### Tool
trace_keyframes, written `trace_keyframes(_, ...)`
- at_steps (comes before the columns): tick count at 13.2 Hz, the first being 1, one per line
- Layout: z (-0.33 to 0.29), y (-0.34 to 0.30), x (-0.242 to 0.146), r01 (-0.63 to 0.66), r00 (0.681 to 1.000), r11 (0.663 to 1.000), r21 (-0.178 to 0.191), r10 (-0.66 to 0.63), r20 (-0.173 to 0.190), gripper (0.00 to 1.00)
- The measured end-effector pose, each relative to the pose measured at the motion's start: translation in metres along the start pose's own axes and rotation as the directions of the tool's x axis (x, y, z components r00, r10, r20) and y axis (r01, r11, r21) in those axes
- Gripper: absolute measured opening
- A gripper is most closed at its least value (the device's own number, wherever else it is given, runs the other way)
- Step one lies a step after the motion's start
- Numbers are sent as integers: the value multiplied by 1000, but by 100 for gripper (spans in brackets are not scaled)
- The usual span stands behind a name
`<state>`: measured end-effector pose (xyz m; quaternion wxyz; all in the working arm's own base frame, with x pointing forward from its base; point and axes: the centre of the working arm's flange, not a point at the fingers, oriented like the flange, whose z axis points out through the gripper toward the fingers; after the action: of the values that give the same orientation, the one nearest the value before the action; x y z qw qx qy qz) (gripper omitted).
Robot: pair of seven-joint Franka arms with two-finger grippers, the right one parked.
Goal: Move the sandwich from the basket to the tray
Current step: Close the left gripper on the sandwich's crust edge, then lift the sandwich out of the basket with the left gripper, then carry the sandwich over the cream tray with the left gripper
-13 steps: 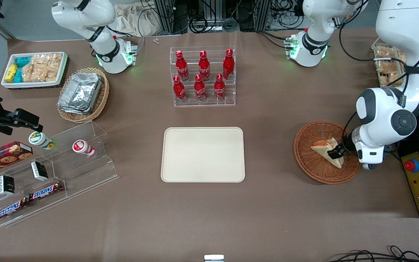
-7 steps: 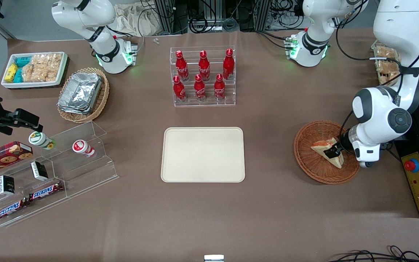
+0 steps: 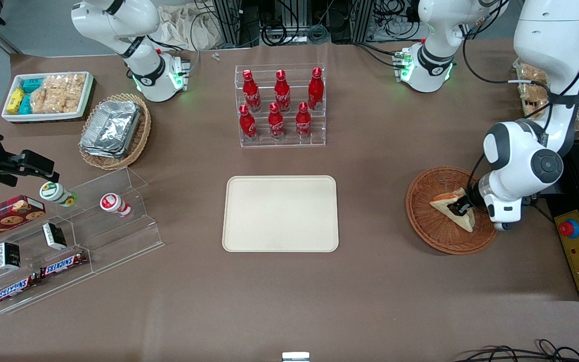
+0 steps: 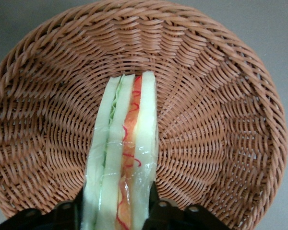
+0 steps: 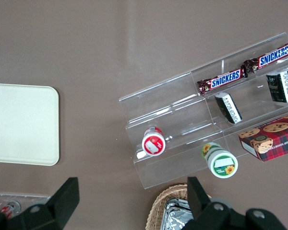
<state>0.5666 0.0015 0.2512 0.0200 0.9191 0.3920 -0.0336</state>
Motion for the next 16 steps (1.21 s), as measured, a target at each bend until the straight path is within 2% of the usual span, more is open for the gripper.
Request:
trace_keyframes(2,-6,5,2,32,999,999,-11,-32,-10,34)
trace_keyframes(4,-21,16,3,36,999,999,-15,-36,-11,30)
trace_keyframes(7,-83,42,8,6,998,999,38,-8,54,28)
trace_keyframes(8,-114,56,7,-23,998,999,38,21,64,28)
trace_keyframes(11,-191,96,-12,-169,984,986,-3,169,46,17)
trace_keyframes(12,-205,105,-19,-250,968,968,-8,251,31,17)
trace_keyframes(13,-217,113,-26,-350,937,937,1,350,16,15)
trace_keyframes(14,-224,123,-36,-450,893,893,15,450,13,15)
trace_keyframes(16,-226,157,-66,-610,792,792,23,609,31,15)
